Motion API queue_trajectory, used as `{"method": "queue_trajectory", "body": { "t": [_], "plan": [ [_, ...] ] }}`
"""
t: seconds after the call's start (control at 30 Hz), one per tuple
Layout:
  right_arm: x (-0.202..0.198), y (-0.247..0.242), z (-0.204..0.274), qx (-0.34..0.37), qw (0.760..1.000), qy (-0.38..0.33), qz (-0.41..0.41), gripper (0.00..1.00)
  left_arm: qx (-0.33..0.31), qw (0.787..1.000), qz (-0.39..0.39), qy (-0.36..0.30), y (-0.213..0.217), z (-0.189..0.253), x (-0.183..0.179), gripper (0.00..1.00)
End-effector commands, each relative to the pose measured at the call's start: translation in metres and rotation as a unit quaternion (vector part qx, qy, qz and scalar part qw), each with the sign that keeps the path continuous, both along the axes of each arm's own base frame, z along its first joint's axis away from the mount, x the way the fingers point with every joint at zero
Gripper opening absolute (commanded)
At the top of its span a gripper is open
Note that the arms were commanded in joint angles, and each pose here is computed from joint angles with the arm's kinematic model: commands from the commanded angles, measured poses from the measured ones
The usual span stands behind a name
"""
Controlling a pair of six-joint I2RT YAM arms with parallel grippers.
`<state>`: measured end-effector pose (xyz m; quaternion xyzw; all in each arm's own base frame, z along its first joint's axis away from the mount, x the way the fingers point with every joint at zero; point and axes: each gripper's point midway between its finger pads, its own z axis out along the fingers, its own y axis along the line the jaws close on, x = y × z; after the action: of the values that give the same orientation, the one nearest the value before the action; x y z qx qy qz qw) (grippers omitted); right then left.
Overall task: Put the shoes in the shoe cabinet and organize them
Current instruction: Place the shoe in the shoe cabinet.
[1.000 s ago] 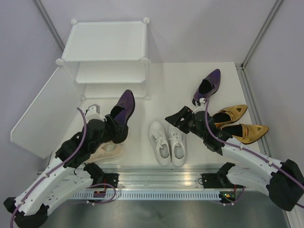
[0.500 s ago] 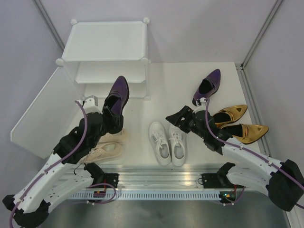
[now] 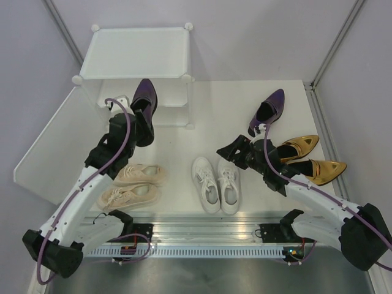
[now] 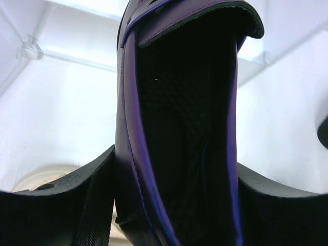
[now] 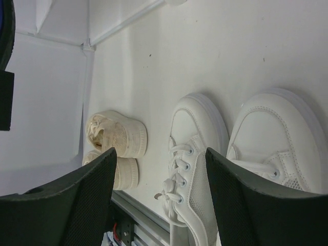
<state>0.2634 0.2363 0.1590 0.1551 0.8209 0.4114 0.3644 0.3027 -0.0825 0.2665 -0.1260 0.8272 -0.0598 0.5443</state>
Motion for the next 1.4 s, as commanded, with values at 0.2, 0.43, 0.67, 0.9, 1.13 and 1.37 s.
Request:
{"method": "queue_trajectory", "body": {
  "t": [0.2,0.43,0.67,0.9,1.13,1.37],
  "plan": [
    [0.013,0.002,0.012,-0.031,0.998,-0.052,0.037,0.73,0.012,0.991,0.005,-0.130,0.032,0.080,0.070,0.02],
    [0.015,-0.005,0.042,-0.059,0.988,-0.130,0.064,0.73,0.049,0.991,-0.006,-0.121,0.064,0.075,0.094,0.02],
    [0.020,-0.011,0.047,-0.088,0.980,-0.163,0.067,0.74,0.066,0.992,0.005,-0.107,0.091,0.059,0.111,0.02],
    [0.024,-0.016,0.053,-0.123,0.969,-0.197,0.085,0.74,0.073,0.991,0.013,-0.114,0.120,0.054,0.131,0.02],
    [0.025,-0.024,0.055,-0.130,0.967,-0.205,0.070,0.74,0.085,0.990,-0.002,-0.116,0.130,0.052,0.149,0.02],
    [0.021,-0.032,0.049,-0.140,0.966,-0.207,0.062,0.74,0.099,0.988,0.018,-0.118,0.152,0.041,0.158,0.02]
  ]
}}
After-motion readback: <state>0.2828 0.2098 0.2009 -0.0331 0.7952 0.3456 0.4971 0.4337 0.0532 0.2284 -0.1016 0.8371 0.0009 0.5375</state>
